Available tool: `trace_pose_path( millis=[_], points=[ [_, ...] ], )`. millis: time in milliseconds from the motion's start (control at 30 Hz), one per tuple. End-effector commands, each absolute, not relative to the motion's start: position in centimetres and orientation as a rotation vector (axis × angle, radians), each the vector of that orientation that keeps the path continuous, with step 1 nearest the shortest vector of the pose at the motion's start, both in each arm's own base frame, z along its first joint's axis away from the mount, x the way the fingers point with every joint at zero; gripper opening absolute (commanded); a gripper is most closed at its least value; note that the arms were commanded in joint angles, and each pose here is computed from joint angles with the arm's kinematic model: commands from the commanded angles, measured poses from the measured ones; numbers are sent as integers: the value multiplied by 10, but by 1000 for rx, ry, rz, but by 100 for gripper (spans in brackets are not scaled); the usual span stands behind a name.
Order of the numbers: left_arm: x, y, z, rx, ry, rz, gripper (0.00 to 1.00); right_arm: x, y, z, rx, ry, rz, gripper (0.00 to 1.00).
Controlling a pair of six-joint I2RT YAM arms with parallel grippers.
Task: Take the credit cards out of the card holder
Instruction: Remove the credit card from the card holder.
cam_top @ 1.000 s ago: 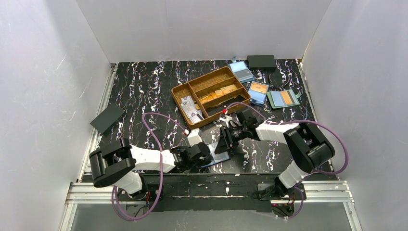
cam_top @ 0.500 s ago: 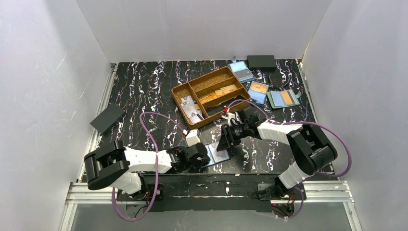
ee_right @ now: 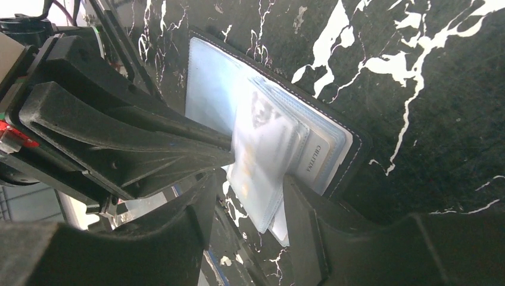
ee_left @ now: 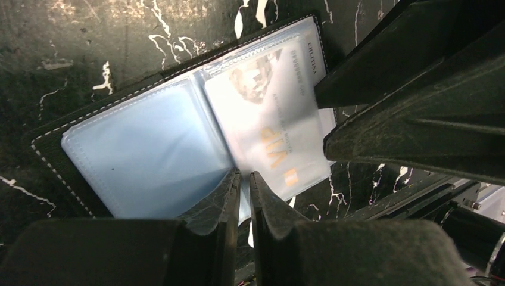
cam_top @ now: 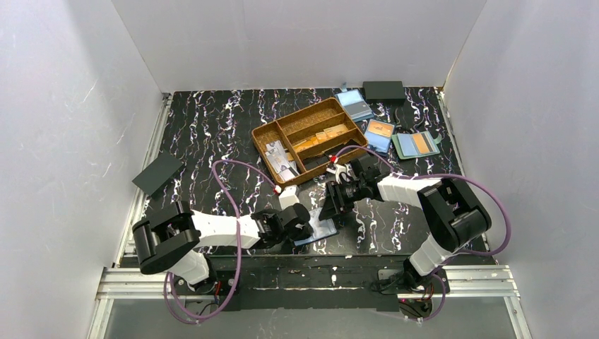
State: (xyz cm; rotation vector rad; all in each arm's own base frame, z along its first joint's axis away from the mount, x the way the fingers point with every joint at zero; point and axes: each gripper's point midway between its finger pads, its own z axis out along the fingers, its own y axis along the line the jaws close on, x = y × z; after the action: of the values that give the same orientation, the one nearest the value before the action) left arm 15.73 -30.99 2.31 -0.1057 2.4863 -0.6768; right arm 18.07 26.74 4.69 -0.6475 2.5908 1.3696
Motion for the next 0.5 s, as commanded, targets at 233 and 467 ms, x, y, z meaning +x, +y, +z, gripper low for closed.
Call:
trace_pose_path(
  millis=[233, 467],
  points=[
    [152, -290, -15, -172, 2587, -553, 4, 170, 278, 60, -606, 2594, 1579, 52],
    [150, -289, -18, -182, 2597, -552, 4, 165, 285, 85, -633, 2490, 1711, 48]
  ],
)
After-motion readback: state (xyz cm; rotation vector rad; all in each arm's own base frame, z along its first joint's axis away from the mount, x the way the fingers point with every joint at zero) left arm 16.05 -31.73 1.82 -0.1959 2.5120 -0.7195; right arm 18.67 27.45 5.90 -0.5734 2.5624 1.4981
